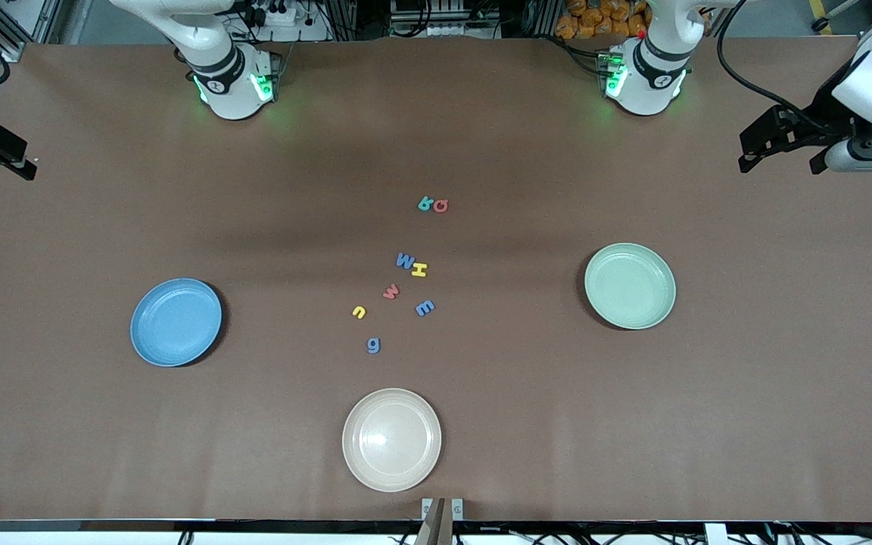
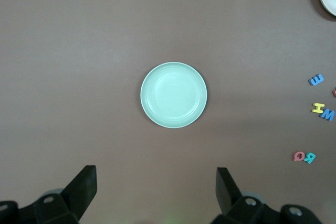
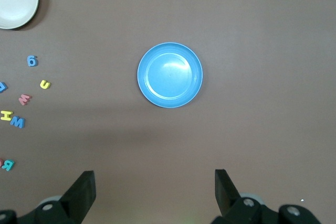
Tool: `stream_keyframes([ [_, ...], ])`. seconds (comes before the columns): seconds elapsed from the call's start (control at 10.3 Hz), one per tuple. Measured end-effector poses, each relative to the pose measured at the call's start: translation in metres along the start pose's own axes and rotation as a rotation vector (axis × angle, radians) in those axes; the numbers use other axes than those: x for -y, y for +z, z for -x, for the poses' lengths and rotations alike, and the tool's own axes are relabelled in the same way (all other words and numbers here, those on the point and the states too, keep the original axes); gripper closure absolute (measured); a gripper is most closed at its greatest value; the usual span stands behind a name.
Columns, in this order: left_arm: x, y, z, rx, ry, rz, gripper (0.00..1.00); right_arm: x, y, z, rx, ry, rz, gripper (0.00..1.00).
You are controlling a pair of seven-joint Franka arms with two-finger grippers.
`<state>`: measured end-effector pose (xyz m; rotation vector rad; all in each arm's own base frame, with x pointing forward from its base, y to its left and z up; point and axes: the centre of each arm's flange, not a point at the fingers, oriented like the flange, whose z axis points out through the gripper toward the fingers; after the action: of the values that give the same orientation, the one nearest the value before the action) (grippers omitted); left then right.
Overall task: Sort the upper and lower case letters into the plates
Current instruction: 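Reach the left gripper over the pink foam Q among the letters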
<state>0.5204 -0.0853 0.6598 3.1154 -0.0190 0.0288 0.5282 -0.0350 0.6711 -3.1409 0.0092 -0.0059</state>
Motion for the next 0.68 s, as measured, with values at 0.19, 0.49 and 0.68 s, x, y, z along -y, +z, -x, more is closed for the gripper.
stream_keyframes([
  [0.19, -0.001, 0.000, 0.000, 0.001, 0.003, 0.000, 0.00, -0.001, 0.000, 0.000, 0.001, 0.001, 0.000, 0.00],
  [0.49, -0.050, 0.022, 0.000, 0.043, 0.098, -0.006, 0.00, -0.006, 0.000, 0.000, 0.001, 0.011, 0.000, 0.00],
  [0.68, -0.106, 0.060, -0.003, 0.111, 0.188, -0.009, 0.00, -0.009, 0.002, -0.001, 0.002, 0.016, 0.000, 0.00],
])
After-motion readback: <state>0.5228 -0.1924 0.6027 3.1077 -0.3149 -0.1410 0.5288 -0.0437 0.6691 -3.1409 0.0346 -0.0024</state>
